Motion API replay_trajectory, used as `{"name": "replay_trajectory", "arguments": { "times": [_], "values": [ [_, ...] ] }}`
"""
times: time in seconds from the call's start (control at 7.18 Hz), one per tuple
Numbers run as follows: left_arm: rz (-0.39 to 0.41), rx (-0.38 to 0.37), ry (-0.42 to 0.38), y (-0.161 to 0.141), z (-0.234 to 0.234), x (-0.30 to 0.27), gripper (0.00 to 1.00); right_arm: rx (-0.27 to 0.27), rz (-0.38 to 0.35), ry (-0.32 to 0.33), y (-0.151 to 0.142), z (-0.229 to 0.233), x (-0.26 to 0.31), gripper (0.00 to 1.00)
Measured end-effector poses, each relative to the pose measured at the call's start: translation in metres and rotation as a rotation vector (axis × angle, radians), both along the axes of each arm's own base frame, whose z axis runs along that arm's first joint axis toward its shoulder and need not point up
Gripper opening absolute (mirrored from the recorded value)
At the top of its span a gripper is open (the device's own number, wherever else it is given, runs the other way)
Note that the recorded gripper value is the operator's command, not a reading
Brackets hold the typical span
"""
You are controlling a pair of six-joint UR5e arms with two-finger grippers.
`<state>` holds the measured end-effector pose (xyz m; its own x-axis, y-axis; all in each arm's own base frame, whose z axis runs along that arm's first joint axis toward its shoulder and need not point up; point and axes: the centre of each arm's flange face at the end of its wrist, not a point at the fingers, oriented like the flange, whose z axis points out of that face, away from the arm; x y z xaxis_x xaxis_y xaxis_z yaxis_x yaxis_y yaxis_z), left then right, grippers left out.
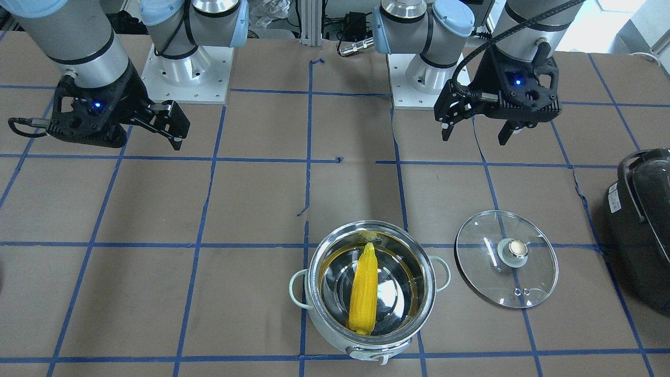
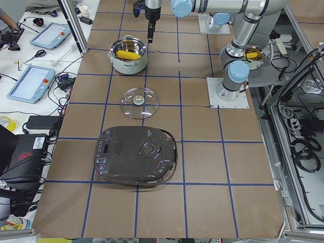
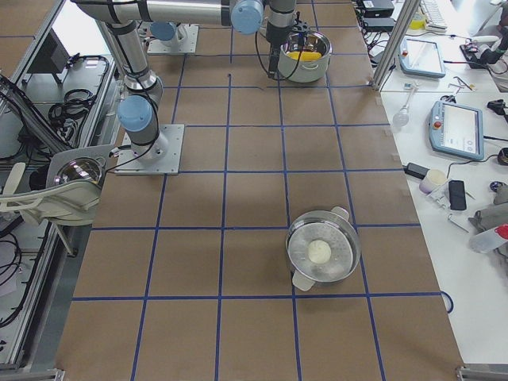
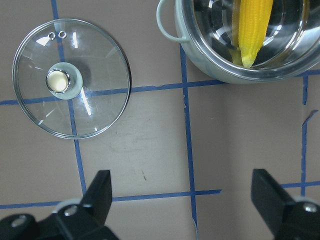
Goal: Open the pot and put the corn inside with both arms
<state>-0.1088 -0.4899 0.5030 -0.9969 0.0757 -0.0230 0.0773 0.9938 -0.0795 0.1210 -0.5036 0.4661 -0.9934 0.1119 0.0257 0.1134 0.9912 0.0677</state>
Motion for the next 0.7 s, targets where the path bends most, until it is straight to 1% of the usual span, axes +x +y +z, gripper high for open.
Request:
{"name": "replay_trajectory", "arguments": {
  "times": [0.7],
  "values": [
    [-0.001,-0.005,-0.002,0.0008,0.0048,0.0001,1.0,0.004,-0.005,0.001,-0.0006,-0.0031,-0.0007,1.0]
  ]
}}
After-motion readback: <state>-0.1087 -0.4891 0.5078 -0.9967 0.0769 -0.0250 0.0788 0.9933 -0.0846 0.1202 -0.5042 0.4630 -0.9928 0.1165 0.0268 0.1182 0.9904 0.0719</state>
